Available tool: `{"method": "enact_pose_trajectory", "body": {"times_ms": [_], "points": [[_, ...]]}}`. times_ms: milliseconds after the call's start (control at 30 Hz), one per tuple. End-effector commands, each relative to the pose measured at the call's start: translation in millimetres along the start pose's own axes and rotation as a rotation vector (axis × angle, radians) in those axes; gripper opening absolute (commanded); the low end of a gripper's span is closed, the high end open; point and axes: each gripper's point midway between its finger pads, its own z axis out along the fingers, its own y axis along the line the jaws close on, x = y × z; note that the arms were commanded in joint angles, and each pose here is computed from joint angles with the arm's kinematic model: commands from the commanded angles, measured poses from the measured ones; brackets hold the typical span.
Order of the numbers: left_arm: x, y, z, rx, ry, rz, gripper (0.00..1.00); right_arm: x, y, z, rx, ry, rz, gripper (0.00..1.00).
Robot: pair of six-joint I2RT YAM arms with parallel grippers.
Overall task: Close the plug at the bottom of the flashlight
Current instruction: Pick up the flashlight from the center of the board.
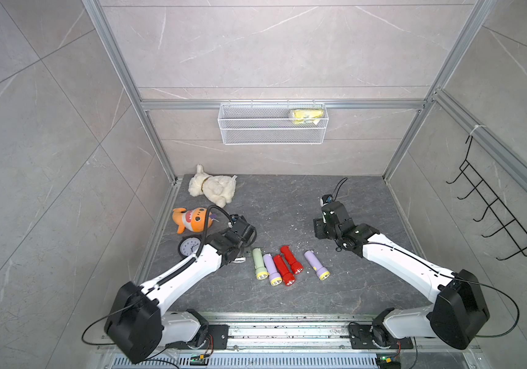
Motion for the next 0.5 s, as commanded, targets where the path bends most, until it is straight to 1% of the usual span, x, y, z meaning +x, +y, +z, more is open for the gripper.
{"method": "enact_pose_trajectory", "body": {"times_ms": [0, 67, 167, 267, 367, 467], "points": [[-48, -4, -39, 0.036, -0.183, 0.049, 0.00, -10, -4, -11, -0.005, -0.025, 0.020, 0.62], [-65, -8, -54, 0.050, -0.228, 0.074, 0.00, -12, -6, -13, -0.002, -0.030, 0.025, 0.62], [-80, -18, -66, 0.081, -0.259, 0.153, 0.00, -15, -8, -16, 0.000, -0.036, 0.017, 0.62], [-86, -44, -73, 0.201, -0.311, 0.319, 0.00, -20, -8, -21, -0.004, -0.050, 0.000, 0.62], [-91, -55, -83, 0.271, -0.401, 0.388, 0.00, -25, -8, -26, -0.019, -0.072, -0.005, 0.59], [-88, -69, -96, 0.373, -0.479, 0.479, 0.00, -31, 0, -32, -0.069, -0.093, -0.015, 0.58]]}}
